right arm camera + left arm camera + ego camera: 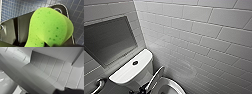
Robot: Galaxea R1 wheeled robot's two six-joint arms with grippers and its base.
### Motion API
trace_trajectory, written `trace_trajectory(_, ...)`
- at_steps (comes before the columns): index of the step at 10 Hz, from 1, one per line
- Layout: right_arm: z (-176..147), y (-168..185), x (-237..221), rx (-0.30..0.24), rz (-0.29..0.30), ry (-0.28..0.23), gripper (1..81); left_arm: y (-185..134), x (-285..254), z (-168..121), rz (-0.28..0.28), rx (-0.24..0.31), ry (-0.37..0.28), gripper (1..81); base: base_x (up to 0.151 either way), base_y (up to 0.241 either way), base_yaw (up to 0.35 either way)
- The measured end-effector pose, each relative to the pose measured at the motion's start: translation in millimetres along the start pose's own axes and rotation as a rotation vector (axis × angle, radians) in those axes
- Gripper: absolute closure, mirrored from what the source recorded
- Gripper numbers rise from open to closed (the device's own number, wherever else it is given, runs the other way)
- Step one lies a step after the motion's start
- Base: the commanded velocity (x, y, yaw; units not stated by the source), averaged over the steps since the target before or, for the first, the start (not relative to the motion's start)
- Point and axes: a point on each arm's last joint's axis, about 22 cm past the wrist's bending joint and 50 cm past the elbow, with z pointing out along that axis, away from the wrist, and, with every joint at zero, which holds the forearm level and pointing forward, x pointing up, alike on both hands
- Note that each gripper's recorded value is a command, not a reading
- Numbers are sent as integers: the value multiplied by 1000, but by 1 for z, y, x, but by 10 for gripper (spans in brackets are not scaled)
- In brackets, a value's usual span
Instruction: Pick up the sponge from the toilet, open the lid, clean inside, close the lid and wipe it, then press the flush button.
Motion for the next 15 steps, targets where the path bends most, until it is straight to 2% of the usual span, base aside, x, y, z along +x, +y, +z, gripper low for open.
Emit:
trace_trajectory(3, 3, -7, -3, 8, 1, -6, 811, 19, 28, -6, 26, -13, 37, 10, 0, 0, 0)
trace_trajectory(6, 3, -6, -5, 6, 2, -10, 811, 27, 44, -9, 18, -13, 60, 10, 0, 0, 0)
trace_trajectory(10, 2, -5, -10, 3, 4, -19, 811, 34, 63, -7, -12, -25, 97, 10, 0, 0, 0)
trace_trajectory(13, 2, -6, -11, 3, 4, -22, 811, 42, 94, -6, -53, -48, 158, 10, 0, 0, 0)
trace_trajectory(15, 2, -5, -11, 2, 4, -23, 811, 42, 103, -5, -59, -48, 169, 10, 0, 0, 0)
